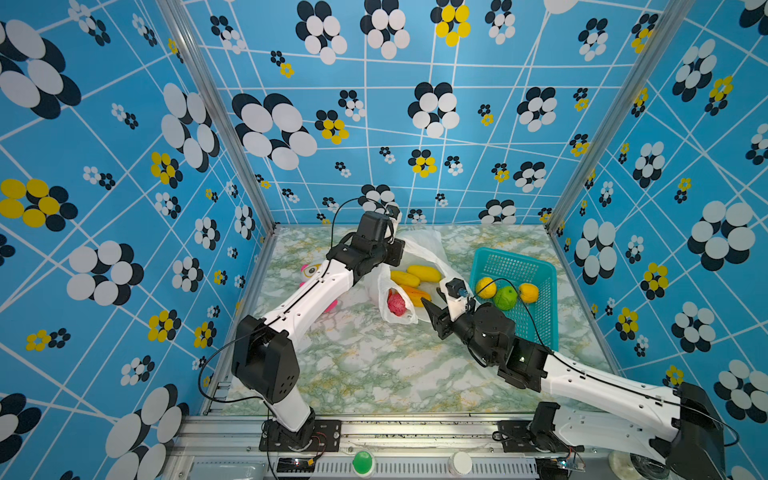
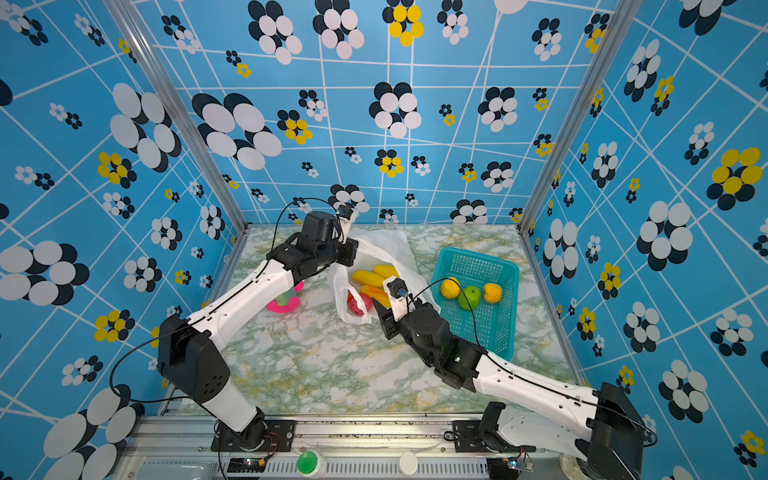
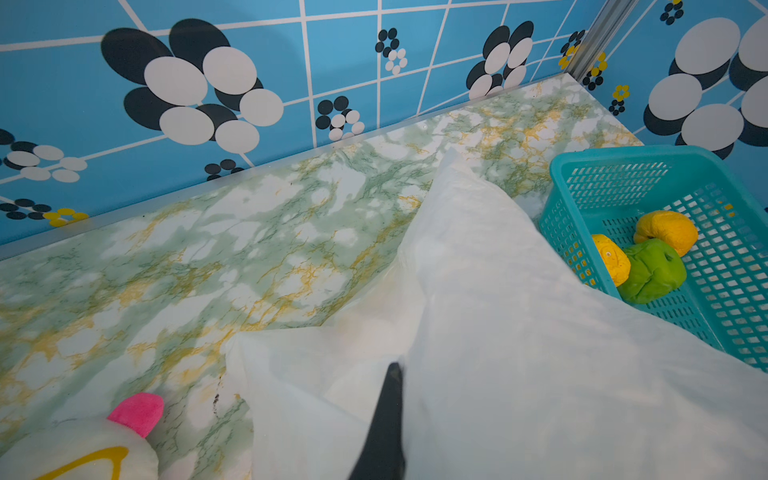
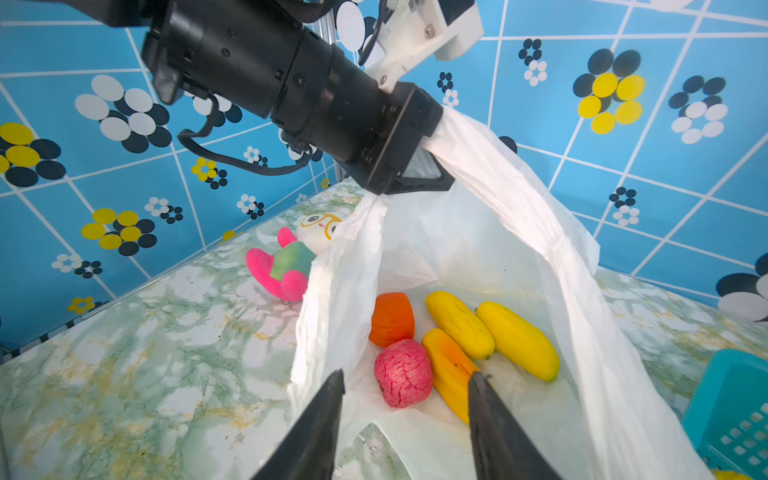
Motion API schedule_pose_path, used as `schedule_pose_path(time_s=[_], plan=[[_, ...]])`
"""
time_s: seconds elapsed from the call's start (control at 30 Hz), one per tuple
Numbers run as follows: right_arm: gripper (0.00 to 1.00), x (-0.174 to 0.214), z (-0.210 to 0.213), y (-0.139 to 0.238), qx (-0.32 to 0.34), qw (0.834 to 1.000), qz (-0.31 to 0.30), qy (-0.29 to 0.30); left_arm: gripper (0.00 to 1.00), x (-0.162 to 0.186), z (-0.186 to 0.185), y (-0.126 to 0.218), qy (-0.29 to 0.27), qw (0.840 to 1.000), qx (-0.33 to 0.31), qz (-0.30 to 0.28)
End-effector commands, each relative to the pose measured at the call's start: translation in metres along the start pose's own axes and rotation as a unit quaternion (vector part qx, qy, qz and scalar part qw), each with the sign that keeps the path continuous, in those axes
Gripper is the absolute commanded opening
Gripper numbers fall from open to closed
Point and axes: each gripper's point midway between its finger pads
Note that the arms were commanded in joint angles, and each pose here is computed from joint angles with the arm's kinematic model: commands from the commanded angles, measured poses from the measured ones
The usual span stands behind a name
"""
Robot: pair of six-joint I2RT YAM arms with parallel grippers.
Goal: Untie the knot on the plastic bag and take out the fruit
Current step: 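Lower the open right gripper down inside the bag toward the pink fruit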
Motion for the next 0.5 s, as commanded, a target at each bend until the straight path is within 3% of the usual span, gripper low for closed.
schedule_pose_path(time_s=[0.0,0.1,0.27,0.37,0.47], plan=[[0.36,0.010,-0.020,0.008,0.044,0.999,0.009,0.017,0.00,-0.008,-0.002,0.012,0.001,1.000,0.010,-0.018],[0.18,0.017,-0.022,0.009,0.042,0.999,0.015,0.021,0.00,-0.008,-0.003,0.013,0.002,1.000,0.014,-0.020],[0.07,0.041,0.002,-0.029,0.021,0.997,0.067,0.035,0.00,-0.009,-0.013,0.017,-0.001,0.999,0.040,-0.024],[0.05,0.063,0.009,-0.063,0.033,0.993,0.108,0.040,0.00,-0.011,-0.022,0.023,-0.007,0.998,0.056,-0.035],[0.12,0.085,0.022,-0.094,0.028,0.988,0.143,0.041,0.00,-0.012,-0.028,0.030,-0.014,0.996,0.069,-0.045]])
Point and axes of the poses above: each gripper's point midway between its finger pads, its own y axis back along the fingers, its own z axis along the line the jaws close on, x = y × z, and after that the axes turned 6 degrees about y, right-handed
